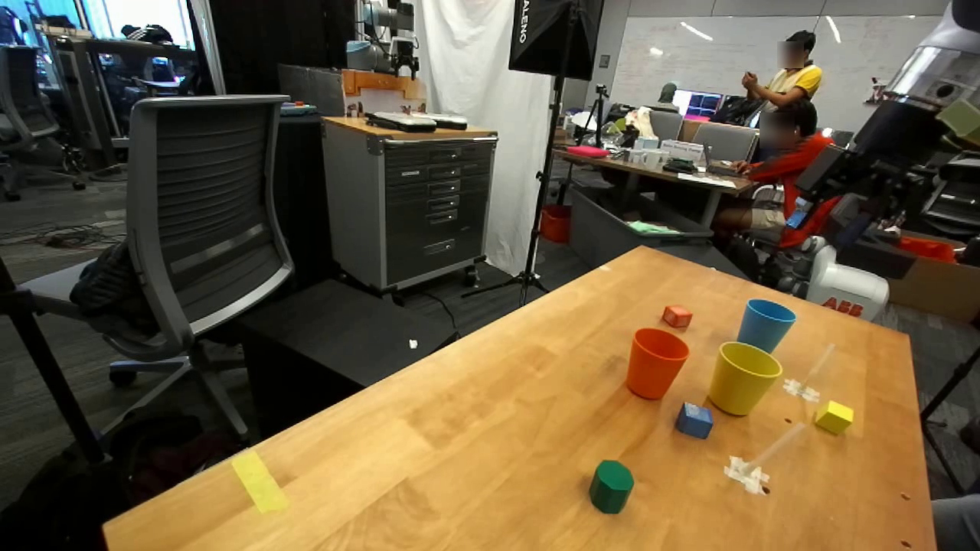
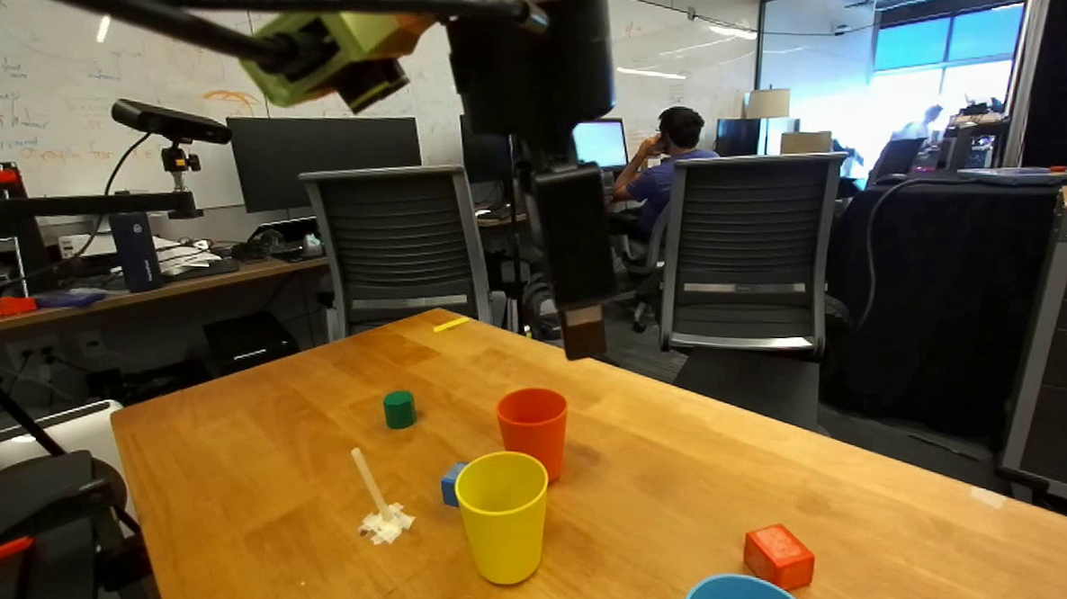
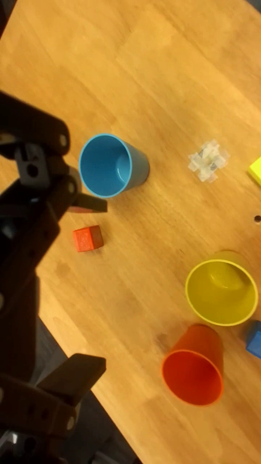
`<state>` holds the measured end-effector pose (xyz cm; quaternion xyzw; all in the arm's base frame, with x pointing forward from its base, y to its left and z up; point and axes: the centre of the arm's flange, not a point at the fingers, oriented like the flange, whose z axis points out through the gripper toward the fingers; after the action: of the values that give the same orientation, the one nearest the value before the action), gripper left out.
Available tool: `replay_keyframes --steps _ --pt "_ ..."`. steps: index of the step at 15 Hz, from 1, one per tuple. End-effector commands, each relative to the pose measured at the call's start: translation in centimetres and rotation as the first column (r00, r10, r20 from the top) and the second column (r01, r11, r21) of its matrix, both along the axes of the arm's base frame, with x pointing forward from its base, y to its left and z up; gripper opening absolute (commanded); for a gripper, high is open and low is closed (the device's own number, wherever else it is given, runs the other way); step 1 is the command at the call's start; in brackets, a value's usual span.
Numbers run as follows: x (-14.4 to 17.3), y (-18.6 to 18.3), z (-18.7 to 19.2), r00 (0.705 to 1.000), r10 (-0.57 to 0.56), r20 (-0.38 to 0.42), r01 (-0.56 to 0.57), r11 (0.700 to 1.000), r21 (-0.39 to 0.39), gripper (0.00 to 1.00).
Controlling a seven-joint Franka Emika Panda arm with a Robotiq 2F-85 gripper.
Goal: Put the blue cup in the yellow cup then put both cups in the orange cup
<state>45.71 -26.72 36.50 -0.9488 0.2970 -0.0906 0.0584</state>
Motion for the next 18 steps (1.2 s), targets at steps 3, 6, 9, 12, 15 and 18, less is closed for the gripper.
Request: replay_keyframes --steps 3,6,9,12,15,18 --pt "3.5 -6.3 -0.6 0.996 -0.087 0.031 0.087 0.996 0.017 1.0" --pt "4.4 -8.4 -2.4 0.992 -0.121 0.024 0.12 0.992 0.038 1.0" --pt "5.3 -9.8 -4.9 0.989 -0.146 -0.008 0.146 0.988 0.056 1.0" --pt "6.3 -10.5 -7.7 0.987 -0.152 -0.054 0.155 0.986 0.056 1.0" --pt "7.2 -10.5 -10.1 0.985 -0.148 -0.085 0.153 0.987 0.057 1.0" --pt "7.8 -9.8 -12.2 0.985 -0.131 -0.111 0.138 0.989 0.06 1.0"
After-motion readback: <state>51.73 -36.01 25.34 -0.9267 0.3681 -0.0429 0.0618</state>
